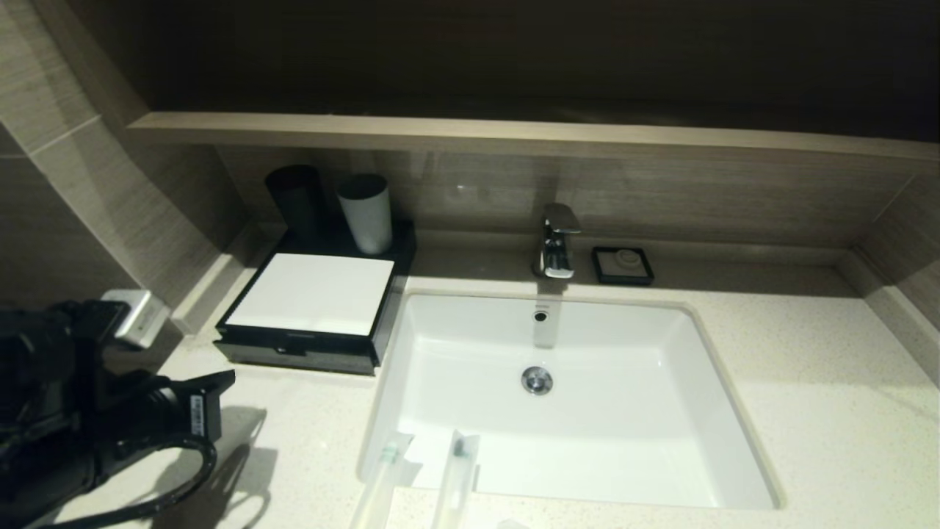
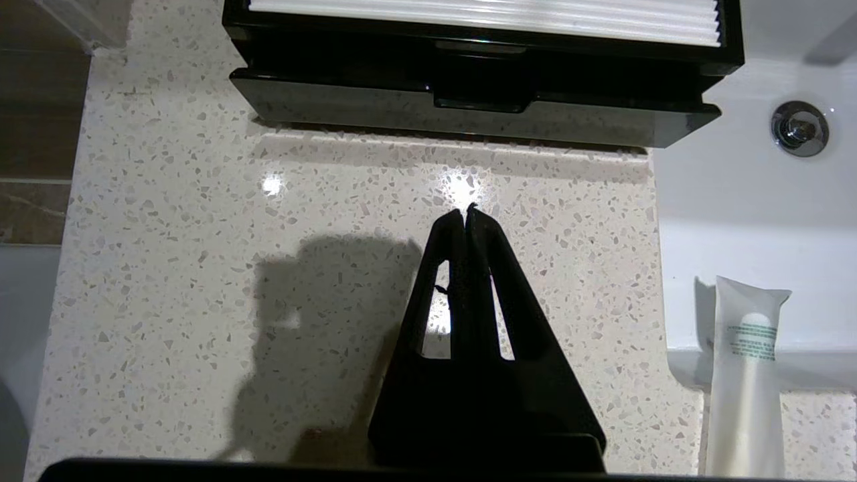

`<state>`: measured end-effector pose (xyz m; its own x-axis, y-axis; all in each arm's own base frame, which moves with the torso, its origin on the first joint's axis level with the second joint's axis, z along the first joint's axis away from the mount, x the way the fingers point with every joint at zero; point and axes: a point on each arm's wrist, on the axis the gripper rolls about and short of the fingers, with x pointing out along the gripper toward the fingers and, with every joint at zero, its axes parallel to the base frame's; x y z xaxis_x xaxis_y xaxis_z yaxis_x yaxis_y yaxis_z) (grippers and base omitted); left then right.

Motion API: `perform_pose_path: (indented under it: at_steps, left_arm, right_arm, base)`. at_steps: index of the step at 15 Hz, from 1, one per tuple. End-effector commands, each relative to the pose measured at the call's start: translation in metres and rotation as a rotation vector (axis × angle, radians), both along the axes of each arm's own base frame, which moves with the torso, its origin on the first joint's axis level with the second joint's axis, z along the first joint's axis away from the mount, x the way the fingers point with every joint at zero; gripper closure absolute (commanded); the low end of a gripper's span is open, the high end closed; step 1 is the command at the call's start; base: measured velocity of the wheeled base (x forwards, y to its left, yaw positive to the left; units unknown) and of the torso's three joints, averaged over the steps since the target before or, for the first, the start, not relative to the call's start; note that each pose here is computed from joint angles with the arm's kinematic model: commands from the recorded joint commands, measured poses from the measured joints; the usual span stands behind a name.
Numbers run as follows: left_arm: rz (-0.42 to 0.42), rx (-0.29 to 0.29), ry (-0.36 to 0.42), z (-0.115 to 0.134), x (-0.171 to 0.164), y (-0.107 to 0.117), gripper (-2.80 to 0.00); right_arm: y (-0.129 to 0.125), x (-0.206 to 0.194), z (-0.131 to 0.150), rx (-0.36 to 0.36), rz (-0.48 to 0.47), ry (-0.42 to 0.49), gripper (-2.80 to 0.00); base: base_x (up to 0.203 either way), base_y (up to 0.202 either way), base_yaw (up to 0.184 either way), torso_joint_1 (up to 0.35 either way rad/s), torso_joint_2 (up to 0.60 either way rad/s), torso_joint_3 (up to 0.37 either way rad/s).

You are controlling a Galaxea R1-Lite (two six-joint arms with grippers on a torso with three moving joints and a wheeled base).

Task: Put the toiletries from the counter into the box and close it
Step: Open the drawer

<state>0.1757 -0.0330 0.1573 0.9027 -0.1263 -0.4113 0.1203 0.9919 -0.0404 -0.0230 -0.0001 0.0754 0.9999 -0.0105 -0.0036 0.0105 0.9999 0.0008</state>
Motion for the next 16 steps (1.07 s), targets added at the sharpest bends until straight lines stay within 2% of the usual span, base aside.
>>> perform_pose_path:
  at_steps: [1, 4, 7, 13, 16]
  left_arm:
    - [0.001, 0.005, 0.031, -0.007, 0.004, -0.001, 0.00]
    - [0.003, 0.012, 0.059, -0.014, 0.010, -0.002, 0.00]
    - [0.013, 0.018, 0.049, -0.019, 0.022, -0.004, 0.00]
    - [0.015, 0.020, 0.076, -0.028, 0.035, -0.007, 0.00]
    - [0.004, 0.014, 0.039, -0.029, 0.041, -0.011, 0.00]
  right_arm:
    - [0.000, 0.000, 0.000, -0.001, 0.000, -0.001, 0.00]
    - [0.000, 0.000, 0.000, -0.001, 0.000, -0.001, 0.00]
    - [0.000, 0.000, 0.000, -0.001, 0.000, -0.001, 0.00]
    - [0.000, 0.000, 0.000, 0.000, 0.000, -0.001, 0.00]
    - [0.000, 0.000, 0.000, -0.001, 0.000, 0.000, 0.00]
  base:
    - [0.000, 0.000, 0.000, 0.000, 0.00, 0.000]
    - [0.000, 0.000, 0.000, 0.000, 0.00, 0.000]
    - [0.000, 0.000, 0.000, 0.000, 0.00, 0.000]
    - [0.000, 0.000, 0.000, 0.000, 0.00, 0.000]
    - [0.000, 0.000, 0.000, 0.000, 0.00, 0.000]
